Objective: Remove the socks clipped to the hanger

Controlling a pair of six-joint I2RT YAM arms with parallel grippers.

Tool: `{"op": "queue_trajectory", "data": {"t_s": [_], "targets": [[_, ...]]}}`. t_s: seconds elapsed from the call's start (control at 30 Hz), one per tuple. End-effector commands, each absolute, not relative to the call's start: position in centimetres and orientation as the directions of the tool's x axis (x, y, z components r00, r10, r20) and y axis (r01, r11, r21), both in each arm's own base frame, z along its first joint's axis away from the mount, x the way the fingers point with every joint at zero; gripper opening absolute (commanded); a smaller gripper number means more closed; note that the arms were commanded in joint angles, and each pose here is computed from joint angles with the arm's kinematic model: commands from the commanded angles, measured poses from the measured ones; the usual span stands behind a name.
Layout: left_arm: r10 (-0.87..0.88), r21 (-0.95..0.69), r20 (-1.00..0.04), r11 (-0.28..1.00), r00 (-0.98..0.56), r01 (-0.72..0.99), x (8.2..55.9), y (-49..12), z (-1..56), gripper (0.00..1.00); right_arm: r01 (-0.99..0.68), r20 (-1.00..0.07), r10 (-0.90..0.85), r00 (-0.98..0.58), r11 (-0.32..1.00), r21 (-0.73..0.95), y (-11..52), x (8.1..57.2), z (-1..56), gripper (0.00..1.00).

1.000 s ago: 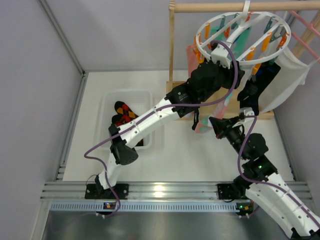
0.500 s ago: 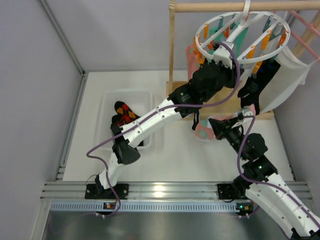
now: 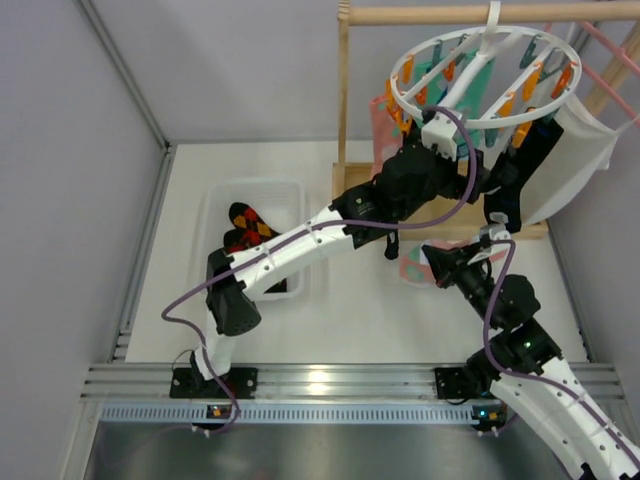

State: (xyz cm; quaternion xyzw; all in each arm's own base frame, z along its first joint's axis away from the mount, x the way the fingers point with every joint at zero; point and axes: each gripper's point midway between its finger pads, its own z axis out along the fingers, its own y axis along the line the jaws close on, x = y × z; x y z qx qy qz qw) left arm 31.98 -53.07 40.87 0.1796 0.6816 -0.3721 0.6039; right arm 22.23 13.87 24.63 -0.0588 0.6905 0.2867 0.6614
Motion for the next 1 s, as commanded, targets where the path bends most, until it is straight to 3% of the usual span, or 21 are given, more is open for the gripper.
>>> {"op": "queue_trajectory", "data": {"t_s": [0.0,0.03,0.07,0.13,0.17,0.2,0.27,0.3,0.47,0.7,0.77,0.9,0.97], "targets": [[-0.286,-0.317,-0.943,0.615,-0.171,0.722,28.1,-50.6,45.8,0.93,-0.457,-0.95,0.282,-0.136,0.833,0.313,13.8,21.8,23.9,0.0],[-0.275,-0.313,-0.946,0.63,-0.172,0.711,27.8,-50.1,45.3,0.98,-0.455,-0.949,0.282,-0.139,0.833,0.314,13.8,21.8,23.9,0.0],[-0.287,-0.322,-0.942,0.629,-0.174,0.707,26.7,-48.9,46.0,0.98,-0.456,-0.948,0.287,-0.137,0.832,0.317,13.7,21.7,24.1,0.0],[-0.228,-0.315,-0.949,0.676,-0.218,0.666,26.2,-47.0,42.0,0.98,-0.462,-0.946,0.29,-0.144,0.826,0.323,13.8,21.4,24.6,0.0],[-0.259,-0.326,-0.945,0.685,-0.201,0.652,26.1,-45.8,43.6,0.98,-0.469,-0.946,0.293,-0.138,0.822,0.323,13.9,21.3,25.0,0.0],[-0.213,-0.309,-0.951,0.719,-0.226,0.623,26.1,-44.9,40.6,0.98,-0.478,-0.946,0.294,-0.137,0.817,0.323,14.0,21.2,25.4,0.0],[-0.218,-0.304,-0.951,0.782,-0.218,0.544,26.1,-40.9,40.3,0.98,-0.502,-0.944,0.296,-0.142,0.801,0.327,14.5,21.1,26.1,0.0],[-0.17,-0.276,-0.954,0.823,-0.249,0.497,26.2,-39.6,37.0,0.98,-0.554,-0.944,0.297,-0.143,0.766,0.325,15.4,20.5,26.9,0.0],[-0.084,-0.154,-0.955,0.96,-0.286,0.234,26.1,-29.9,31.3,0.98,-0.633,-0.945,0.261,-0.199,0.702,0.327,17.8,20.5,27.4,0.0],[-0.074,-0.037,-0.879,0.996,-0.471,-0.087,26.2,-14.4,22.3,0.98,-0.755,-0.934,0.236,-0.268,0.55,0.356,23.1,21.0,29.4,0.0],[-0.169,-0.061,-0.872,0.969,-0.46,-0.241,25.8,-8.8,22.1,0.98,-0.785,-0.94,0.206,-0.272,0.517,0.341,25.4,21.1,30.1,0.0],[-0.217,-0.115,-0.886,0.959,-0.409,-0.26,24.2,-6.5,24.6,0.99,-0.833,-0.954,0.137,-0.268,0.464,0.3,30.7,21.7,32.7,0.0],[-0.19,-0.076,-0.898,0.956,-0.398,-0.284,23.4,-4.9,25.6,0.98,-0.857,-0.954,0.033,-0.297,0.431,0.281,34.5,21.8,30.9,0.0]]}}
